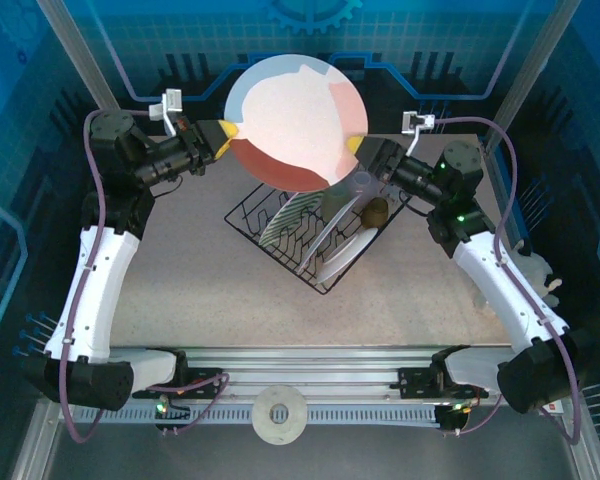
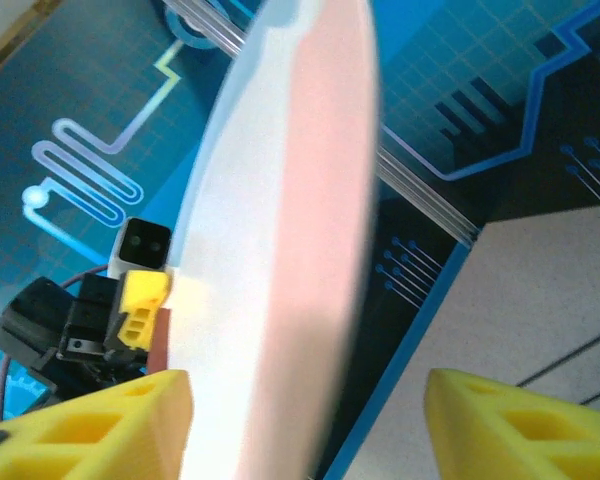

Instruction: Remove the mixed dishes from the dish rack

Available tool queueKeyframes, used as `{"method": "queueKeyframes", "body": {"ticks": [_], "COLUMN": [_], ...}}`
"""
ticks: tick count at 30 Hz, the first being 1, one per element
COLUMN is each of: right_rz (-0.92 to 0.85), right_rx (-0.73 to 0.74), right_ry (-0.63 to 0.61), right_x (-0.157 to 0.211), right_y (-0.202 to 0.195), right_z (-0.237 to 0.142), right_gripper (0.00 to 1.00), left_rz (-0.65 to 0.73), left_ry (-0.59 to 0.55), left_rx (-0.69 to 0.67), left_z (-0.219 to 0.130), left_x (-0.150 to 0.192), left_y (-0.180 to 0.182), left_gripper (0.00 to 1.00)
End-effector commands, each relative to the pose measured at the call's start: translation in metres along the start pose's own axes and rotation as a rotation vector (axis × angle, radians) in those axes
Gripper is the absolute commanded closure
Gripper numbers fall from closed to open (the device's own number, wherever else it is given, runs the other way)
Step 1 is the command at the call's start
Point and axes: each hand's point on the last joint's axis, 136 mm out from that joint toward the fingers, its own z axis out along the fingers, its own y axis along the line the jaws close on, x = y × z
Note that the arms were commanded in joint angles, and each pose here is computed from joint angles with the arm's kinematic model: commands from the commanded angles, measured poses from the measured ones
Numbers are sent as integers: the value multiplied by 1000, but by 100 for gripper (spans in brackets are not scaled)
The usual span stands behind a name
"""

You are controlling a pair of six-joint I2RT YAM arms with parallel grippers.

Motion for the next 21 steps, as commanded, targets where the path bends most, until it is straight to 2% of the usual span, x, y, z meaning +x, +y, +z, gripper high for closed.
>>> {"method": "queueKeyframes", "body": {"ticks": [1, 12, 17, 21], "right_rz": [-15, 16, 19, 7], "right_rx": [-95, -126, -117, -86], "right_ry": [-19, -19, -16, -24], "right_x": [-4, -4, -2, -1], "right_y": [28, 32, 32, 27], "right_z": [-4, -4, -7, -12], "right_gripper": [43, 63, 79, 96], "left_rz": [70, 60, 56, 54], "left_ry": [14, 26, 30, 36], "left_rx": [52, 30, 39, 54], "left_z": [-3, 4, 9, 11], "left_x": [5, 7, 6, 6], "left_y": [-15, 5, 9, 10], "left_gripper": [100, 100, 100, 100]}}
